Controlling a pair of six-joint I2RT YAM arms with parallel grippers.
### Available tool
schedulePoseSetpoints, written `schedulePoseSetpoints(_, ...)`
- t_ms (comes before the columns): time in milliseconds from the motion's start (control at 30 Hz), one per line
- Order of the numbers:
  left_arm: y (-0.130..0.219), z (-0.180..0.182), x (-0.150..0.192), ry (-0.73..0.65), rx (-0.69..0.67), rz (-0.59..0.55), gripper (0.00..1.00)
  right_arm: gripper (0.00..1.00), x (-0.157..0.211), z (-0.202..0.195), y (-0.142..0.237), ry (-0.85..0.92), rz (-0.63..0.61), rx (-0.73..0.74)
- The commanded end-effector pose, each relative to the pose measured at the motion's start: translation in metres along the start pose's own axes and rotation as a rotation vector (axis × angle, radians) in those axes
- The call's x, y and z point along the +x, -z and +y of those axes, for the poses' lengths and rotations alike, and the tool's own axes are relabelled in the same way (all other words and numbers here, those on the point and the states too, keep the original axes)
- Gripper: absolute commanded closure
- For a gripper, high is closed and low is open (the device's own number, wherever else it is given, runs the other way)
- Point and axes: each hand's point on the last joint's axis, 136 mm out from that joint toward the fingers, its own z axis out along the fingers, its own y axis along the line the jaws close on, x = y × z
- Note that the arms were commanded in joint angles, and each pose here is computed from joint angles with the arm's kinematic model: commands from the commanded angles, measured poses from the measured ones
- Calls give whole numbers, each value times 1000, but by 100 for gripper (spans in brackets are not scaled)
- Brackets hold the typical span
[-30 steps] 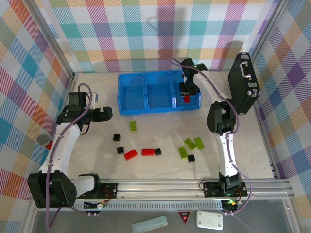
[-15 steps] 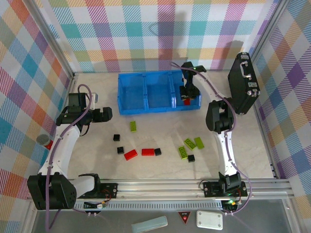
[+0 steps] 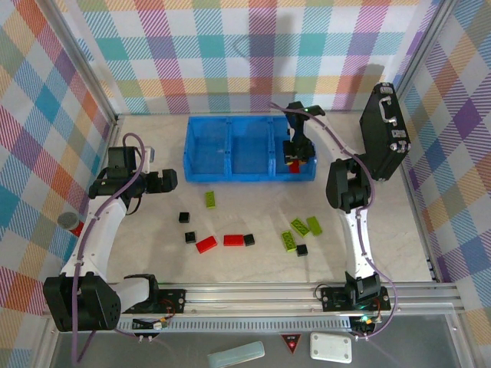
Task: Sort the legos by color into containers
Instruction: Move the container to the top-center of the table, then place the lego in the container.
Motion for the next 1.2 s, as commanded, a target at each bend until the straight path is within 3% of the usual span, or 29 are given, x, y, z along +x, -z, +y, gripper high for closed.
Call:
schedulePoseSetpoints(0, -1, 3, 3, 2, 4, 10, 0, 67, -6, 18, 11, -31, -33, -85)
schedulePoseSetpoints(467, -1, 4, 5, 1, -3, 13, 0, 65, -32, 51, -11, -80, -74, -292)
schedulePoseSetpoints(933, -1, 4, 5, -2, -5, 12, 0, 62, -26, 49, -44, -133, -10, -382)
schedulePoseSetpoints(1167, -2, 5, 6, -1, -6, 21, 0, 57, -24, 47, -41, -139, -14, -384)
